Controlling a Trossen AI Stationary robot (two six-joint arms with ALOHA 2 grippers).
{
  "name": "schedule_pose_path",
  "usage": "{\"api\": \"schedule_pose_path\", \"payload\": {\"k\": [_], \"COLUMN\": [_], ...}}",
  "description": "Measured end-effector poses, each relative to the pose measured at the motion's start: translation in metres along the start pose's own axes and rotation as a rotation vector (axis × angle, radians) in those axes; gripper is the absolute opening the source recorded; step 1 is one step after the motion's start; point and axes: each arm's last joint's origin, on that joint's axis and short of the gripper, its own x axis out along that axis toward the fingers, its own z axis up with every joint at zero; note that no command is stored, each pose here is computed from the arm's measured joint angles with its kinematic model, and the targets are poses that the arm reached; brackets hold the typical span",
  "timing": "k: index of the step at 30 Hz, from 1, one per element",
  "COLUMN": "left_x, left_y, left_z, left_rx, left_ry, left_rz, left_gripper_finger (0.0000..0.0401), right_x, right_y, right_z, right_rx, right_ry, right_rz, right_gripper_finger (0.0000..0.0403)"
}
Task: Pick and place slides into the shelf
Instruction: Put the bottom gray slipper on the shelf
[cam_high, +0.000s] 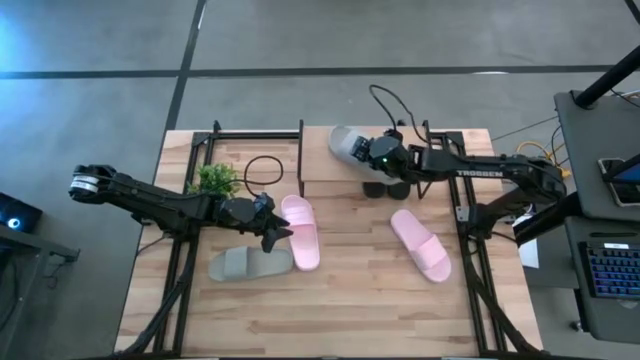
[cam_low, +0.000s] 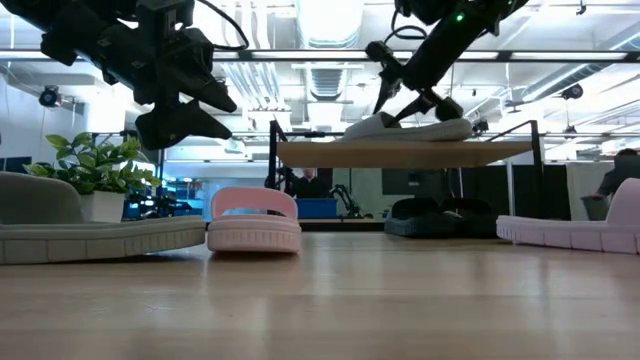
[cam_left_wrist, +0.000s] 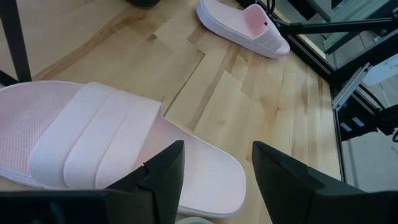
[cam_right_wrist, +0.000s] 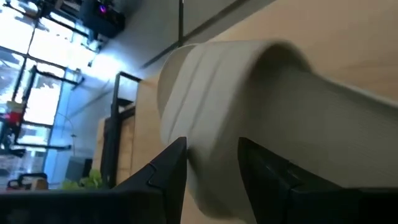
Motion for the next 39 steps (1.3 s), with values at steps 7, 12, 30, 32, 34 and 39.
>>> {"api": "schedule_pose_path", "payload": {"k": [7, 12, 30, 32, 34, 39], "left_x": [0.000, 0.000, 0.000, 0.000, 0.000, 0.000], "left_y": [0.000, 0.000, 0.000, 0.000, 0.000, 0.001], "left_z": [0.000, 0.000, 0.000, 0.000, 0.000, 0.000], "left_rx": [0.002, 0.003, 0.002, 0.002, 0.002, 0.002], "left_ry": [0.000, 0.000, 0.003, 0.003, 0.002, -0.008], "left_rz": [0.001, 0.001, 0.003, 0.003, 0.003, 0.014], "left_gripper_finger": [0.0173, 0.0173, 0.0173, 0.0173, 0.0173, 0.0173], "right_x": [-0.033, -0.055, -0.068, -0.068, -0.069, -0.066], "right_y": [-0.003, -0.001, -0.041, -0.041, -0.044, -0.058], "right_z": [0.016, 0.025, 0.026, 0.028, 0.028, 0.028], "right_rx": [-0.047, -0.274, -0.464, -0.476, -0.484, -0.515], "right_ry": [0.035, 0.106, 0.112, 0.086, 0.079, 0.131], "right_rz": [0.002, 0.098, -0.288, -0.300, -0.333, -0.480], "right_gripper_finger": [0.0135, 0.0135, 0.0027, 0.0019, 0.0012, 0.0009]}}
